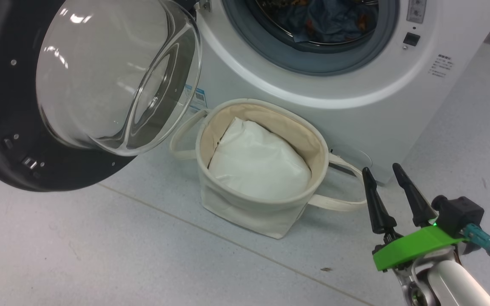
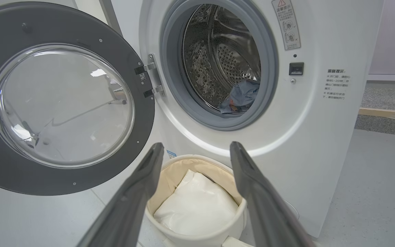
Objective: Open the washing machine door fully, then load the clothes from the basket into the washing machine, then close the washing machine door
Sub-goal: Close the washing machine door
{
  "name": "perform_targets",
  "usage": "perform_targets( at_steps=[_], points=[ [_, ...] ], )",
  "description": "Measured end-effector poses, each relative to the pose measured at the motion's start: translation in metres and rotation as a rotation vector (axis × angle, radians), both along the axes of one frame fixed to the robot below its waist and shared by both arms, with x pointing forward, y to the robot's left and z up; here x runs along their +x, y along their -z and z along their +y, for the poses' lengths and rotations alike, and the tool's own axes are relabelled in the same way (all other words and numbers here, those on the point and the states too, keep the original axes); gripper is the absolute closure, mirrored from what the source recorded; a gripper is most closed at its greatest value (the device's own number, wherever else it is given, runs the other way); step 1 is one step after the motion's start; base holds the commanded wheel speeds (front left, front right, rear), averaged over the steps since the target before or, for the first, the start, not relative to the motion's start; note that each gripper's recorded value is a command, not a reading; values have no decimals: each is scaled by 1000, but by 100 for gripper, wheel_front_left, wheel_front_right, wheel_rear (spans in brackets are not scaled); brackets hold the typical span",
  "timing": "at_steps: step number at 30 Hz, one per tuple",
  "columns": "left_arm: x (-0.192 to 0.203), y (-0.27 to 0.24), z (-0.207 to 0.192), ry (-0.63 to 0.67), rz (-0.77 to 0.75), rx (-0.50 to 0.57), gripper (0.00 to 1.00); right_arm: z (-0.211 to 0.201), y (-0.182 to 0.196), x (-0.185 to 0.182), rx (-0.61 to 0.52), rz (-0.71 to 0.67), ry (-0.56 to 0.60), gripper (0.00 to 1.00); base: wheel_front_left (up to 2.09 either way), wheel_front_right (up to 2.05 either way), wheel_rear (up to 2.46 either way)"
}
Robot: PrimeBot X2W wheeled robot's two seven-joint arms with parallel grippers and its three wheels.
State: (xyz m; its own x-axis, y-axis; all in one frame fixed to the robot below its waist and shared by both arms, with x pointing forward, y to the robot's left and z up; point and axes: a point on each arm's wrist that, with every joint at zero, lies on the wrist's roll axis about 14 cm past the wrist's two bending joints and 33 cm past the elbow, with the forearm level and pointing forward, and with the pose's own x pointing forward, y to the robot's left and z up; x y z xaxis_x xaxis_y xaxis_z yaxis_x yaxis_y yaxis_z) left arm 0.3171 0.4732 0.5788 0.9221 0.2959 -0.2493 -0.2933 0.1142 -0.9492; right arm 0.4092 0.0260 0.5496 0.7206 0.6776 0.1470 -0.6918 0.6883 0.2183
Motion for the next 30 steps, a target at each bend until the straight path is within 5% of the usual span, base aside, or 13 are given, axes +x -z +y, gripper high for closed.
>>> perform_targets(
  at_steps=[11,30],
  points=[
    [-14,-22,21,-152,-71,64,100,-7,-5,-14,-8,-4,16,0,0,0,0],
    [14,-2,-12,8,-1,30,100,-36,-6,-22,-14,-5,81,0,0,0,0]
  ],
)
